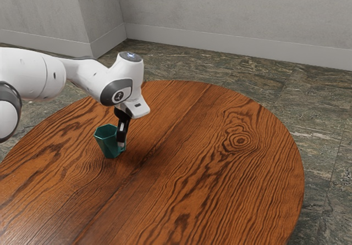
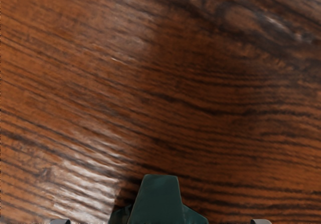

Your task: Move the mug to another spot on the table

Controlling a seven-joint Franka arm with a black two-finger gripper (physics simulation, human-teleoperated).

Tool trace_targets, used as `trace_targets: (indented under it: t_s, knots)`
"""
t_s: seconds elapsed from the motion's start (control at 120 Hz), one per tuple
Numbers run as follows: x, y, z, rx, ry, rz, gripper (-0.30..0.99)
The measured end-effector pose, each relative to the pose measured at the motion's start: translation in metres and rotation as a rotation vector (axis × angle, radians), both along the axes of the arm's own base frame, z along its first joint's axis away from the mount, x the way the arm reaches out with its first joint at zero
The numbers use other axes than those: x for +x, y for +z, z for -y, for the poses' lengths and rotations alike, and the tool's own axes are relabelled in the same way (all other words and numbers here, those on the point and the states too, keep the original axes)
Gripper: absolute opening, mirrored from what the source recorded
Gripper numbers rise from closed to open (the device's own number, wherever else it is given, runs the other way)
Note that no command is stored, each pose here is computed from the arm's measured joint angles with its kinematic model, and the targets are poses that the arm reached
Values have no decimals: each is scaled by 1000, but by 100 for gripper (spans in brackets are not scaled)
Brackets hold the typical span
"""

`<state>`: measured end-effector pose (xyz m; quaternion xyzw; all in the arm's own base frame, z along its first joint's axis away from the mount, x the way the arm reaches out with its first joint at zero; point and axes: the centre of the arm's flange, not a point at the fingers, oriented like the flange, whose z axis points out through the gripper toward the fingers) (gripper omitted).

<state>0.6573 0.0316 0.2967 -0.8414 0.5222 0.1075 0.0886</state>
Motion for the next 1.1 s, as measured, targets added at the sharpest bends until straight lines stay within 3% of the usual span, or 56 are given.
trace_targets:
  t_s: [0.408,0.792,1.1]
  knots:
    - [0,1,-5,1,5,2,35]
    - [0,0,-6,0,14,6,11]
    - [1,6,-7,9,36,14,3]
